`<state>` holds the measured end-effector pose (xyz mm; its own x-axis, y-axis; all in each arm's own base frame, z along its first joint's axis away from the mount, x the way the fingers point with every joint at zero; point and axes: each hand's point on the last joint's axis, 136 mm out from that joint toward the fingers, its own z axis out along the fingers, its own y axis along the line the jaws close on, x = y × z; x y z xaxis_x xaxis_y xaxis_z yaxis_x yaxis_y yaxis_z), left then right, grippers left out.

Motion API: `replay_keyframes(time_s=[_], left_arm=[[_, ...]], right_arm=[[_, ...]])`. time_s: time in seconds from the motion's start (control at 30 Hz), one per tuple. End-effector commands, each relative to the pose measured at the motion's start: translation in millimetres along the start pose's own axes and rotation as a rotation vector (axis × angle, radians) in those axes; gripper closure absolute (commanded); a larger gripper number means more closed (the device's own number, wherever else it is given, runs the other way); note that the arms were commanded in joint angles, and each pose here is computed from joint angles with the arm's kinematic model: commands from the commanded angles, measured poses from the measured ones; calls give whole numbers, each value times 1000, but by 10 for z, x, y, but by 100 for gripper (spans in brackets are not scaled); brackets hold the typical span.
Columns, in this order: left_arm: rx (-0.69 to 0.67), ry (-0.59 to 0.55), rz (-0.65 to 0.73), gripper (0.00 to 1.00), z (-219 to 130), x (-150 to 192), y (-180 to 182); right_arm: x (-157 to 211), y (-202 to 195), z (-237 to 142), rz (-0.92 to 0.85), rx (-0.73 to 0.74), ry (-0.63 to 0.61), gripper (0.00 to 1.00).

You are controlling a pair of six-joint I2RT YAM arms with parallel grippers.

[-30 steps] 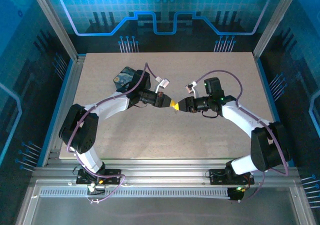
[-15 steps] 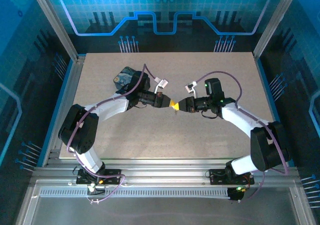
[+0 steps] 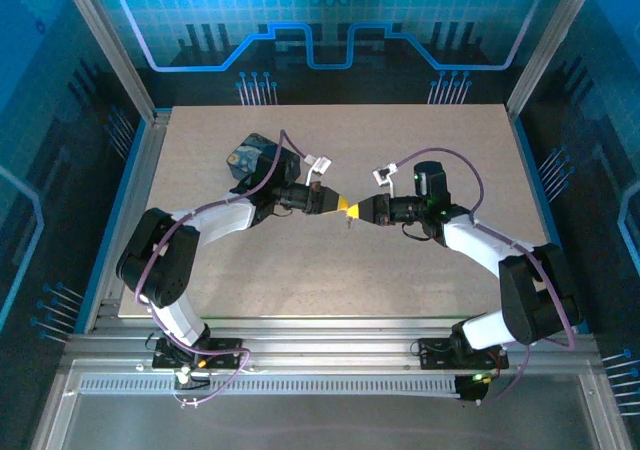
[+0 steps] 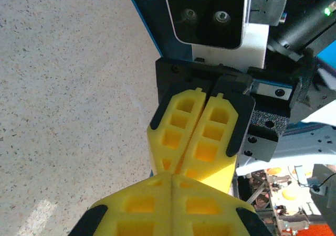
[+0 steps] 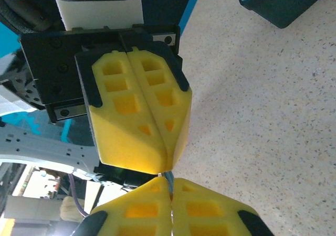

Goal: Unlock the padlock with the key

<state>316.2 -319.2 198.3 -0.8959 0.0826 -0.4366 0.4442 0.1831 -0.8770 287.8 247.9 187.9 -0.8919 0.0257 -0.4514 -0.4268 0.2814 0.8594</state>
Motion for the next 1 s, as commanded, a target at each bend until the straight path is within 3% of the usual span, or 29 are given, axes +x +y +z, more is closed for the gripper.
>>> replay_keyframes(time_s=[0.0,0.13,0.17,0.2,0.27,0.4,0.63,0.73,0.8,0.87,0.97], left_arm=[[46,-15,39,100,16,-42,-150],[38,-23,33,100,15,-51,-136],[27,-28,29,95,8,-54,-117],[16,-34,25,77,-8,-61,-97],[-4,-54,21,54,-67,-91,-75],[-58,-118,13,36,-296,-195,-24],[-297,-274,-35,27,-805,-397,204],[-685,-347,-132,25,-1209,-410,665],[-907,-336,-188,25,-1475,-352,926],[-981,-310,-201,24,-1543,-321,1045],[-934,-301,-207,24,-1452,-355,1033]], right_arm=[[-111,296,-29,-88,-81,-36,98],[-156,348,-53,-97,-83,-65,100],[-163,346,-58,-97,-76,-70,100],[-157,329,-61,-97,-64,-68,100],[-129,271,-62,-93,-33,-56,100],[-52,142,-81,-59,9,-28,100],[-26,100,-115,-67,45,-13,100],[-38,110,-127,-79,57,-9,100],[-47,120,-130,-89,63,-8,100],[-49,127,-129,-98,69,-7,100],[-40,101,-115,-99,93,10,100]])
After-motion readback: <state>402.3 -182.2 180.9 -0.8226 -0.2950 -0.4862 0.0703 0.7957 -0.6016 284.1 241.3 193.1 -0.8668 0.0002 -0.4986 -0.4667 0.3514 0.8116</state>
